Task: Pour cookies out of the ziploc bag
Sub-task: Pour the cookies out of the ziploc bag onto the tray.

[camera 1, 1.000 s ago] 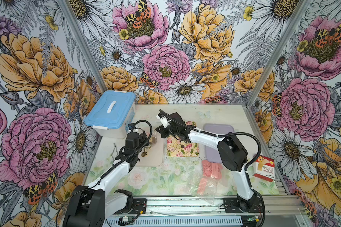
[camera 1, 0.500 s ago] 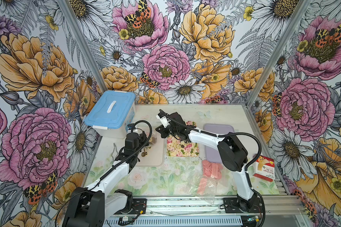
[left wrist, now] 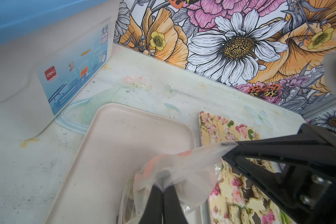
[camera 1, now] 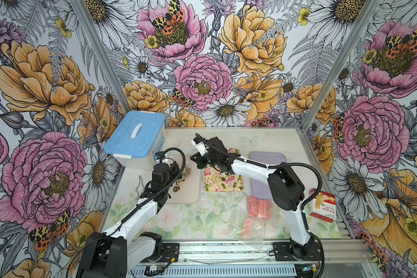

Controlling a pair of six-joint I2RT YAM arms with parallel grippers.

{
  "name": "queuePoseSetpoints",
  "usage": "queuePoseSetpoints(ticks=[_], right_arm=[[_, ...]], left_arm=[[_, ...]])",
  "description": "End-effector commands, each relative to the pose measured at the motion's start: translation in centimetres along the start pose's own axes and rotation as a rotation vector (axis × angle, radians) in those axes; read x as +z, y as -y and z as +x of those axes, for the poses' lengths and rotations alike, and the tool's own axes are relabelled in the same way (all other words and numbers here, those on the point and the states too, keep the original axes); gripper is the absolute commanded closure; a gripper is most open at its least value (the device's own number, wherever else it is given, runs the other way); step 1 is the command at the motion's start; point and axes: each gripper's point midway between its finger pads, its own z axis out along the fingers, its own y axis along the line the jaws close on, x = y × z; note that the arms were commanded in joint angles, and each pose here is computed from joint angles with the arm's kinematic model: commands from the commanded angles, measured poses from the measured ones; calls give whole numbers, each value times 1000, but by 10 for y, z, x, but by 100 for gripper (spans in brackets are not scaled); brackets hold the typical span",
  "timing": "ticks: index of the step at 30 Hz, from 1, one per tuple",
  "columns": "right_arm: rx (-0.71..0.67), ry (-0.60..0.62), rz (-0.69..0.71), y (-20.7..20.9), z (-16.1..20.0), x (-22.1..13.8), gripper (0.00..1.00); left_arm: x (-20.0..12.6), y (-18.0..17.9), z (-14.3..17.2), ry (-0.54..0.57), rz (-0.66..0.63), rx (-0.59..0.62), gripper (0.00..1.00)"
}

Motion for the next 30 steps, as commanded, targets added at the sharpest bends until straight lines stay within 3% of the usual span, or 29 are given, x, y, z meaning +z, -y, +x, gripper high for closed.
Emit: queuePoseSetpoints(ticks=[1, 30], right_arm=[[4, 46, 81, 19, -19, -17, 100], [-4, 55, 50, 12, -21, -19, 100]], left_arm=[[-4, -13, -12, 58, -53, -2, 100], [-13, -11, -19, 100, -39, 0, 100]])
